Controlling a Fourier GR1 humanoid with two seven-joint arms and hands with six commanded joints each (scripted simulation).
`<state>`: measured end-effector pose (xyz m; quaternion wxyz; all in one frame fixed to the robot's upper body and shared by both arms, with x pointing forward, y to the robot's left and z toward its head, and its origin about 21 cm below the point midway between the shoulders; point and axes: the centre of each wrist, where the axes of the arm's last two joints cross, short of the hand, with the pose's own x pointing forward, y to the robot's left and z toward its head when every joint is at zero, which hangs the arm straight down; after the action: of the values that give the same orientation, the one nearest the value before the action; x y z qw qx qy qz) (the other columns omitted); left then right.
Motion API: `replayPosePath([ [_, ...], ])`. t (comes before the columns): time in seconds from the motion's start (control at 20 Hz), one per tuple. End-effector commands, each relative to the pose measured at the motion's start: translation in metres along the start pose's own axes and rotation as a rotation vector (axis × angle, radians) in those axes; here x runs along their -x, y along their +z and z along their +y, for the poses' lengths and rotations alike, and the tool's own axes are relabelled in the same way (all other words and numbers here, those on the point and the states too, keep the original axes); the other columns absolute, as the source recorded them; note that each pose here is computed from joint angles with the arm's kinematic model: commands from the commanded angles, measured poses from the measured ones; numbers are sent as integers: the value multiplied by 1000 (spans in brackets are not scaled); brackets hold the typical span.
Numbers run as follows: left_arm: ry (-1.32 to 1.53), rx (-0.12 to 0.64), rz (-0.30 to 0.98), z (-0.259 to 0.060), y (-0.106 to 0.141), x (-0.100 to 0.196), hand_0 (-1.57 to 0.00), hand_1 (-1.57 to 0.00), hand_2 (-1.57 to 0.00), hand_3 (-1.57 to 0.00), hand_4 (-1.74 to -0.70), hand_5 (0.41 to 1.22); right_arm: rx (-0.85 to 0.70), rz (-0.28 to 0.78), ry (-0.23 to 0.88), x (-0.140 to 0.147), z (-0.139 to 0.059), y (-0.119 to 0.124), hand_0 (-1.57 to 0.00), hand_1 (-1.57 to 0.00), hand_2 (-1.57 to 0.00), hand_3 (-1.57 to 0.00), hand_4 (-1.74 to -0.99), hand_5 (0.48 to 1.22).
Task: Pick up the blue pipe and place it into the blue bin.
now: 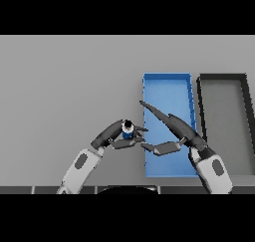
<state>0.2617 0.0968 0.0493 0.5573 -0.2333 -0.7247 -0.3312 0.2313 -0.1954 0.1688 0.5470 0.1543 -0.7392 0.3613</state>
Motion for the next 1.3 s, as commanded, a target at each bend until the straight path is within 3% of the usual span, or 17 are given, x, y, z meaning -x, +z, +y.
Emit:
replayPosePath([
  [0.0,8,-6,-9,1,-2,0,-1571,-1571,-1571,-1571,-1467,1221,-35,-4,-7,-3,3,-6,1,-1,-42,1,-1302,559],
  [0.3,29,12,-31,6,4,2,-1571,-1571,-1571,-1571,-1465,1221,-180,-15,17,-16,17,-41,1,-2,-52,1,-1242,551],
  [0.55,28,14,2,6,0,2,-1571,-1571,-1571,-1571,-1469,1221,-240,12,51,-23,17,-70,-23,-32,-83,1,-1186,521],
  [0.7,9,13,13,5,-3,-1,-1571,-1571,-1571,-1571,-1465,1221,-276,25,59,-22,20,-86,-69,-108,-166,-44,-1204,497],
  [0.8,26,10,4,5,0,3,-1571,-1571,-1571,-1571,-1517,1221,-314,13,61,-23,25,-93,-323,-362,-377,-242,-1278,485],
  [1.0,2,7,48,5,-3,0,-1571,-1571,-1571,-1571,-1645,1221,-321,0,52,-23,28,-101,-1015,-1015,-1042,-872,-1514,550],
  [1.1,44,13,15,3,-3,2,-1571,-1571,-1571,-1523,-1677,1221,-329,-16,10,-22,32,-102,-1215,-1215,-1233,-1021,-1581,650],
  [1.25,79,17,-8,4,0,1,-1571,-1571,-1571,-1490,-1707,1221,-330,-40,-10,-19,35,-101,-1389,-1389,-1398,-1250,-1648,929],
])
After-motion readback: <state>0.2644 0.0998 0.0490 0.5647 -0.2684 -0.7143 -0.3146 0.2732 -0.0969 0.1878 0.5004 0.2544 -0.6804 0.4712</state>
